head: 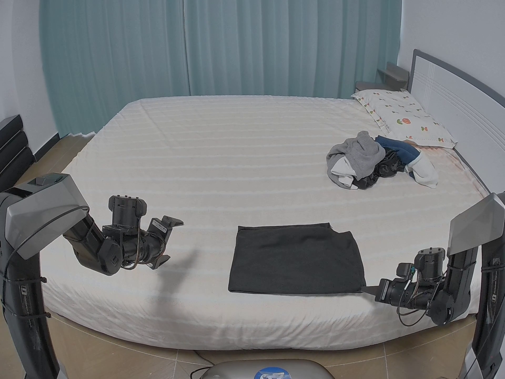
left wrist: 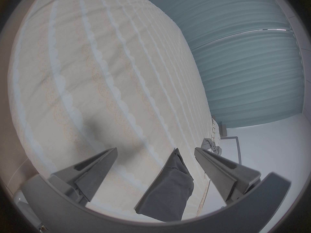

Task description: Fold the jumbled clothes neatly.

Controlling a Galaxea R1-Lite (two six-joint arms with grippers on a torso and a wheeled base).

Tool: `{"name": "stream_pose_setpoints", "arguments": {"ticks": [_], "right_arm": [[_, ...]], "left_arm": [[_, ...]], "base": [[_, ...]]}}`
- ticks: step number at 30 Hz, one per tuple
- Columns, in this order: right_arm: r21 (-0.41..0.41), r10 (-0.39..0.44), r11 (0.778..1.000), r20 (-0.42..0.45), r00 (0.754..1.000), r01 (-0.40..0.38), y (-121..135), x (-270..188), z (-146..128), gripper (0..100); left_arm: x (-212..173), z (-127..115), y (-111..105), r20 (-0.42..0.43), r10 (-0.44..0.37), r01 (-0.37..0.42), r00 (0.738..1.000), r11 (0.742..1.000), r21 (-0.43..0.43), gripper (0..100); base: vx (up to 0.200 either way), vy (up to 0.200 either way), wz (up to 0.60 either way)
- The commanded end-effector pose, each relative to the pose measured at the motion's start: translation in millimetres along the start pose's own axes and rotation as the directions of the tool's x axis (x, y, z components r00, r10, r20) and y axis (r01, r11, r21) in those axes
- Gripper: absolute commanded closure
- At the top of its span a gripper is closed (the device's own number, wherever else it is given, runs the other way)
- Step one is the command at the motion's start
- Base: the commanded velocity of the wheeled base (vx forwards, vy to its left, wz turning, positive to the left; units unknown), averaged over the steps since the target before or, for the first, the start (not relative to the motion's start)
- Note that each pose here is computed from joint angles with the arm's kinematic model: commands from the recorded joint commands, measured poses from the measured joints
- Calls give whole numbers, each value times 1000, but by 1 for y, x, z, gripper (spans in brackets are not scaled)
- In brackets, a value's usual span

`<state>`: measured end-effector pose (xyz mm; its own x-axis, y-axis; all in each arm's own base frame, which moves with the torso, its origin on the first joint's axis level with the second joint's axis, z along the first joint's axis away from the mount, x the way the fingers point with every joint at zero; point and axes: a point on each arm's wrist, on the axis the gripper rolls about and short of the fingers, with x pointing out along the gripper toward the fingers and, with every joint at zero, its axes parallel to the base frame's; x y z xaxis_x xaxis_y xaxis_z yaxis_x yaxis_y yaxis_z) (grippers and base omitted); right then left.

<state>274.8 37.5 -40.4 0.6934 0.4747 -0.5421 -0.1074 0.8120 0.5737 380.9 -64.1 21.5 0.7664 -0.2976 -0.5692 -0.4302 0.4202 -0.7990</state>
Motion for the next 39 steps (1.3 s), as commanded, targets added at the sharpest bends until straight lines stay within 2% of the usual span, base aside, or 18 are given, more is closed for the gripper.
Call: {"name": "stream_pose_setpoints", "arguments": {"ticks": [1, 2, 9, 11, 15, 18, 25, 39], "right_arm": [[5, -14, 1000, -8, 1000, 14, -5, 0, -2, 100], [3, -14, 1000, -8, 1000, 14, -5, 1, -2, 0], [0, 14, 1000, 48, 999, -14, -4, 1, 11, 0], [29, 25, 999, 87, 996, -28, -3, 2, 20, 0], [158, 55, 984, 180, 982, -84, -1, 15, 43, 0], [193, 52, 977, 209, 976, -94, -3, 28, 52, 0], [193, 27, 978, 239, 971, -75, -15, 63, 52, 0], [201, 49, 974, 259, 965, -103, -22, 94, 63, 0]], "left_arm": [[0, 0, 0, 0, 0, 0, 1000, 1000, -1, 0], [0, 0, 0, 0, 0, 0, 1000, 1000, -1, 0], [1, 0, 1, 0, 0, 0, 1000, 1000, -1, 0], [1, 0, 0, 1, -1, 1, 1000, 1000, -2, 0], [0, 2, 0, -3, -3, 3, 1000, 1000, -8, 0], [0, 2, 1, -3, -3, 3, 1000, 1000, -5, 0], [0, 1, 0, -2, -3, 3, 1000, 1000, -2, 0], [0, 1, 1, -3, -1, 1, 1000, 1000, -1, 0]], "base": [[0, 0, 0], [0, 0, 0], [0, 0, 0], [0, 0, 0], [50, 0, 0], [200, 0, 0], [57, 0, 0], [0, 0, 0]]}}
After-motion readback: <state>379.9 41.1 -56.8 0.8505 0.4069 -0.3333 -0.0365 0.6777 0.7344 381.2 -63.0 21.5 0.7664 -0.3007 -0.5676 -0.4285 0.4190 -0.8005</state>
